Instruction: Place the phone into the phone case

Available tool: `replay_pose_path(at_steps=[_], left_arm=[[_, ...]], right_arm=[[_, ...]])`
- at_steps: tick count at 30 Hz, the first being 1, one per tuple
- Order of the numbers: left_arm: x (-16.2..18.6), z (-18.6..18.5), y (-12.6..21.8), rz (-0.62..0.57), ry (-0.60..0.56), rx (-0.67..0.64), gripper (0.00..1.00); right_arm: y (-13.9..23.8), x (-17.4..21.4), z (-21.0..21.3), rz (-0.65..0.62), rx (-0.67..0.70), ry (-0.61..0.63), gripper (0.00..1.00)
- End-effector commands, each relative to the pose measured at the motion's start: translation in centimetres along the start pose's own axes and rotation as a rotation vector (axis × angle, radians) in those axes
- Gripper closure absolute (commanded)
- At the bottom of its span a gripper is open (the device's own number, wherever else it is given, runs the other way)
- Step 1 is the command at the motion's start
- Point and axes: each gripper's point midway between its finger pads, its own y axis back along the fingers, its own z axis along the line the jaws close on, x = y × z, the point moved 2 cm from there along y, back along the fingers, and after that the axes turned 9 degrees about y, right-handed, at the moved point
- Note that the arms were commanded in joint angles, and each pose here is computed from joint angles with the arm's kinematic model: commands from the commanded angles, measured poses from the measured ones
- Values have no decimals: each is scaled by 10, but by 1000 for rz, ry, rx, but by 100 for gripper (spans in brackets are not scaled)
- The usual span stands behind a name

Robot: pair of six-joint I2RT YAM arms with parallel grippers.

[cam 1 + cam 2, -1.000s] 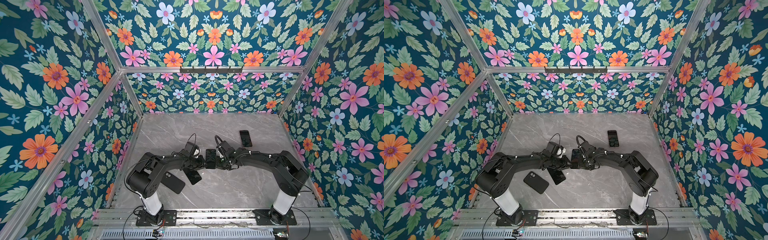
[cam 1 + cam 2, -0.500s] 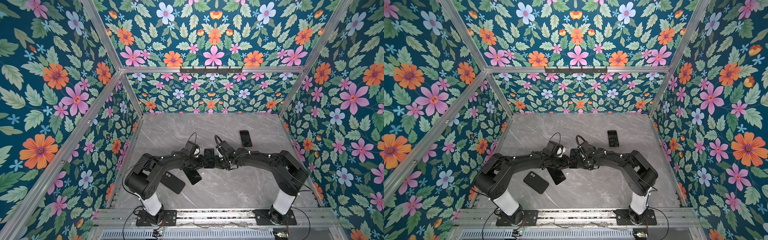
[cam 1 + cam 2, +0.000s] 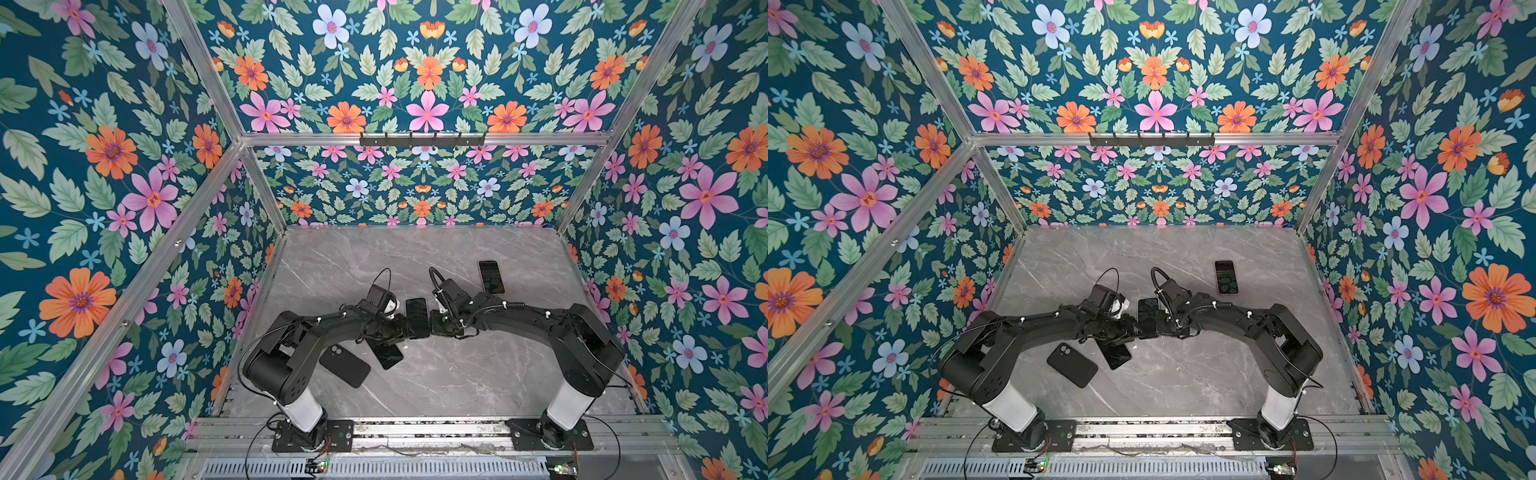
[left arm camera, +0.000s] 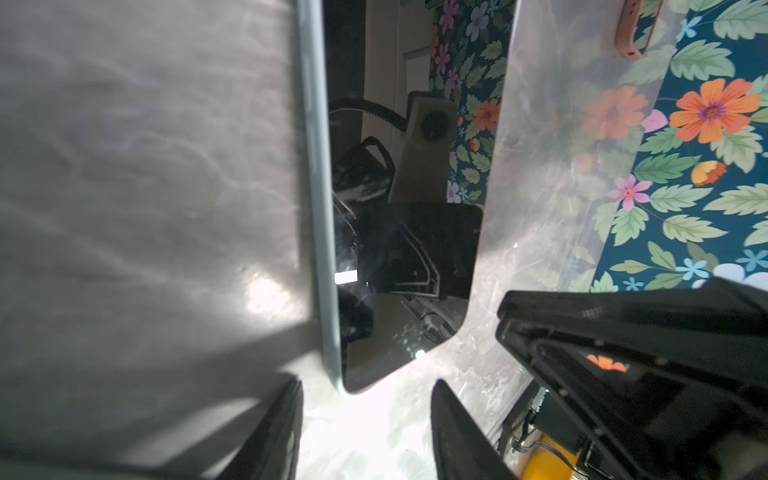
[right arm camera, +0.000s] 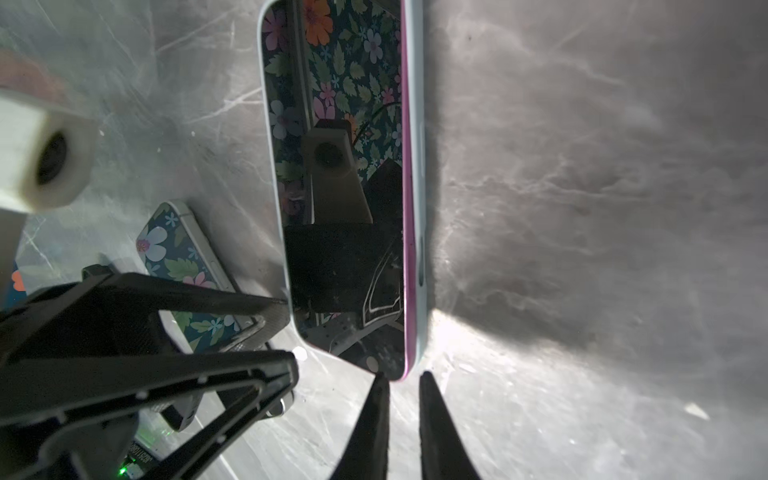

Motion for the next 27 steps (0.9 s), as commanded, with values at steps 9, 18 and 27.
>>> replay_pose_path(at_steps=[9,18,27], left_arm=[[8,16,-6,16,58,-30,61],[7,16,-9,21,60,-13,64],[7,13,-10,20,62,10,65]], right_arm=[[-13,2,4,36,-25,-35,89],[-21,5,8,60,-48,-40,94],[-30,14,14,97,-76,-49,96]])
